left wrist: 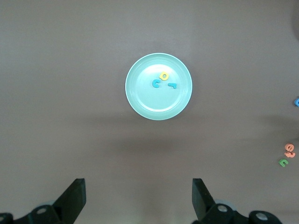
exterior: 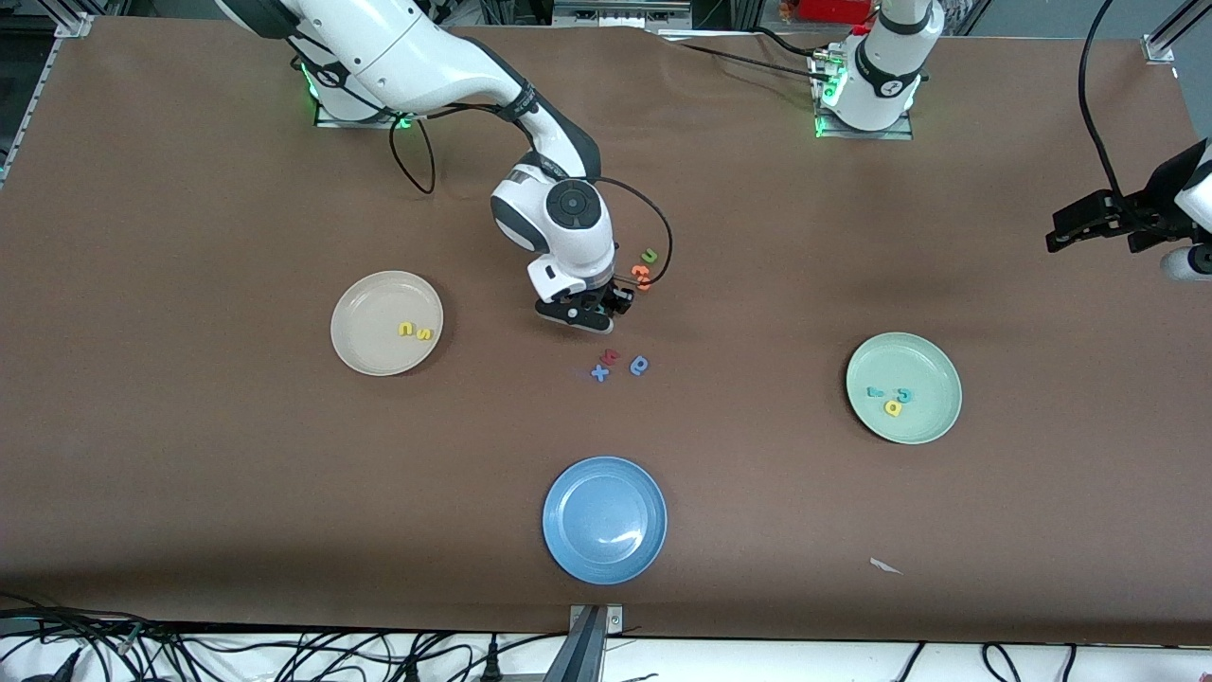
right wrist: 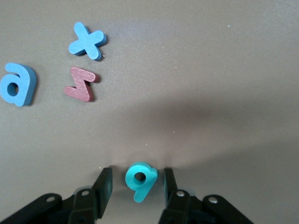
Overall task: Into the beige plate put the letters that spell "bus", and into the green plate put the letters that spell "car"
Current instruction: 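Carry the teal p onto the white plate and open the right gripper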
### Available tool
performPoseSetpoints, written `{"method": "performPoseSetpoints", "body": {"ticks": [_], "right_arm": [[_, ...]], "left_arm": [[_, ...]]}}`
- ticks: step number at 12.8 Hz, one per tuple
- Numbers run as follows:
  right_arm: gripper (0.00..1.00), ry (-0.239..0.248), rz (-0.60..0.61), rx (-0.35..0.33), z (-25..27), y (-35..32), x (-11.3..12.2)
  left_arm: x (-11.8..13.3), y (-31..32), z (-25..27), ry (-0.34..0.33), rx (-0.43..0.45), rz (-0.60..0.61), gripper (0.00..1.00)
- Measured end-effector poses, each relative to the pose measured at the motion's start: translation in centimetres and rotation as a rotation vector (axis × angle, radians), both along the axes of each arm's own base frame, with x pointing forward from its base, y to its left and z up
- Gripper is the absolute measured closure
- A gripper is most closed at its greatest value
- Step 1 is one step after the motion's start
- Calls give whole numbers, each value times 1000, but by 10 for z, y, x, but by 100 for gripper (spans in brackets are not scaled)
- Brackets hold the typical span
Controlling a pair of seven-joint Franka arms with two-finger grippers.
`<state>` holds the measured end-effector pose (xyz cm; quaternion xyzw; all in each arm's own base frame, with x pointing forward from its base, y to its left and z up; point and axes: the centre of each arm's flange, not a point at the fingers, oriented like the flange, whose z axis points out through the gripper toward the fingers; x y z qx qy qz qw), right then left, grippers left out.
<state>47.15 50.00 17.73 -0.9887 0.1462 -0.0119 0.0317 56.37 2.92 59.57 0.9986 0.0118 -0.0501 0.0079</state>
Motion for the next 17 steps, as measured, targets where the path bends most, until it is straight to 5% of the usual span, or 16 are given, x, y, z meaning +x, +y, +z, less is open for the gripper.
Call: {"method": "performPoseSetpoints", "body": {"ticks": [4, 12, 17], "right_arm": [[70, -6, 3, -4, 0, 0, 1], [70, -42, 9, 4, 29, -3, 12], [70, -41, 104, -73, 62, -86, 44]], "left_arm": [[0, 0, 0, 0, 0, 0, 0], [0, 0, 0, 0, 0, 0, 0], [0, 0, 0, 0, 0, 0, 0]]}}
